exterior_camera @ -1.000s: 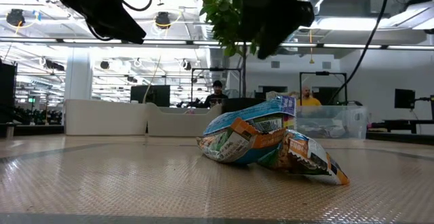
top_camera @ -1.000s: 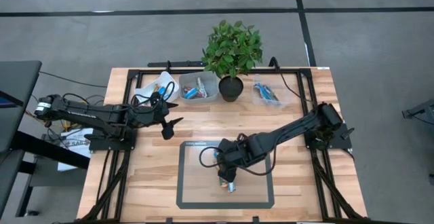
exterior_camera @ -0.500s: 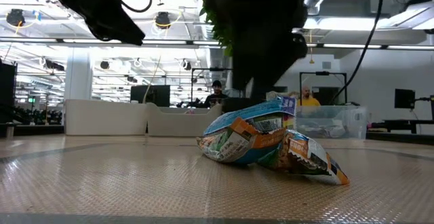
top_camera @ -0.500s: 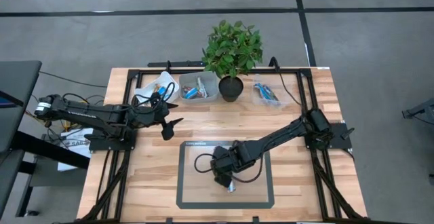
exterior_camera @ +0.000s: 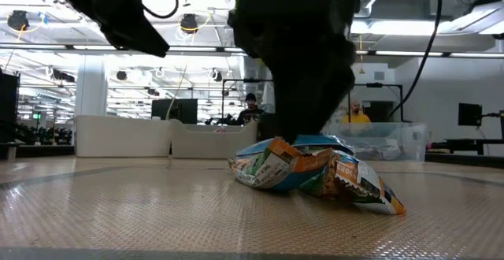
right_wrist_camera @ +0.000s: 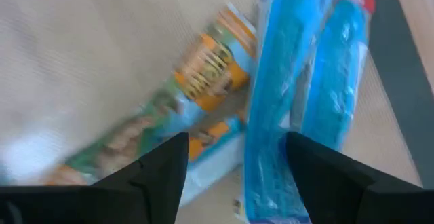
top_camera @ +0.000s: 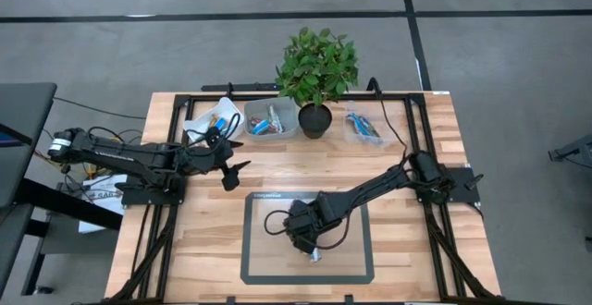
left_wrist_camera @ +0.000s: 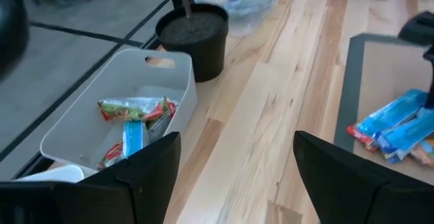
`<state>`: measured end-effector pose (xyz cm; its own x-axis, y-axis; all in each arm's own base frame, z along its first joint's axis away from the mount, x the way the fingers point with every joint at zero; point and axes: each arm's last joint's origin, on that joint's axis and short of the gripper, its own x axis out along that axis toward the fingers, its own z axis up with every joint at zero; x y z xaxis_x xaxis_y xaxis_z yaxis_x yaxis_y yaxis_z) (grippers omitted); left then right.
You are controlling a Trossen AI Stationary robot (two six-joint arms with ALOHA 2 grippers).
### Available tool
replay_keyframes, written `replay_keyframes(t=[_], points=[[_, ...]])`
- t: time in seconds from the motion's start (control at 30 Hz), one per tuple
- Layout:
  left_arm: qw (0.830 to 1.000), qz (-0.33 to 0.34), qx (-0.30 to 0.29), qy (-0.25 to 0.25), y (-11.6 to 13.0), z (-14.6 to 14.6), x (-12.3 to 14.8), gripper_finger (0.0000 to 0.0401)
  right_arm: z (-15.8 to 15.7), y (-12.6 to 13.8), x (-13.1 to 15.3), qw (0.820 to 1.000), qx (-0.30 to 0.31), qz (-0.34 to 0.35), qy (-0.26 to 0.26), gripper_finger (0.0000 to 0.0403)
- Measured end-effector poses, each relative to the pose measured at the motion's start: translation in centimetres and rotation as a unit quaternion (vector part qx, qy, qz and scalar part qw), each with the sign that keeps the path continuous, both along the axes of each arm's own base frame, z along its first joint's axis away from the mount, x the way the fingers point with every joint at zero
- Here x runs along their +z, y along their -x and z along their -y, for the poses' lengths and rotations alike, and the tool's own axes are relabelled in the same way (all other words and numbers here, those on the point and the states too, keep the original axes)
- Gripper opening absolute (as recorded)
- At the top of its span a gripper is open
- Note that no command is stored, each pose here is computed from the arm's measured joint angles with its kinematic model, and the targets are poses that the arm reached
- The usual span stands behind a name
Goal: Pick and place Granola Bars by type
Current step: Put the blue granola bar into the transparent bin
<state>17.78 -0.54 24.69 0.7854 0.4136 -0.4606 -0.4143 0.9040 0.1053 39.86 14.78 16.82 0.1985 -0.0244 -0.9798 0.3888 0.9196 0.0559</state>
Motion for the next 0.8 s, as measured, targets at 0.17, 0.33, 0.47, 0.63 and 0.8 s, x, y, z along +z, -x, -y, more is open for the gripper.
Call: replay_keyframes(t=[0.17, 0.33, 0.47, 0.63, 0.8], points=[[1.0, 0.0, 0.004, -0.003, 0.0, 0.0, 0.0, 0.0278, 0.3, 0.2, -0.3, 1.0, 0.003, -0.015, 0.016, 0.0214], [1.0, -0.001, 0.004, -0.003, 0.0, 0.0, 0.0, 0.0278, 0.8, 0.0, -0.3, 0.999, 0.001, -0.009, 0.039, 0.017], [1.0, -0.001, 0.004, -0.004, 0.0, 0.0, 0.0, 0.0278, 1.1, -0.1, -0.3, 0.999, 0.003, -0.009, 0.04, 0.0136], [1.0, -0.001, 0.003, -0.004, 0.0, 0.0, 0.0, 0.0278, 1.3, -0.1, -0.3, 0.999, 0.011, -0.009, 0.041, 0.0106], [1.0, -0.001, 0.003, -0.004, 0.0, 0.0, 0.0, 0.0278, 1.5, -0.2, -0.3, 0.999, 0.011, -0.013, 0.03, 0.0092]])
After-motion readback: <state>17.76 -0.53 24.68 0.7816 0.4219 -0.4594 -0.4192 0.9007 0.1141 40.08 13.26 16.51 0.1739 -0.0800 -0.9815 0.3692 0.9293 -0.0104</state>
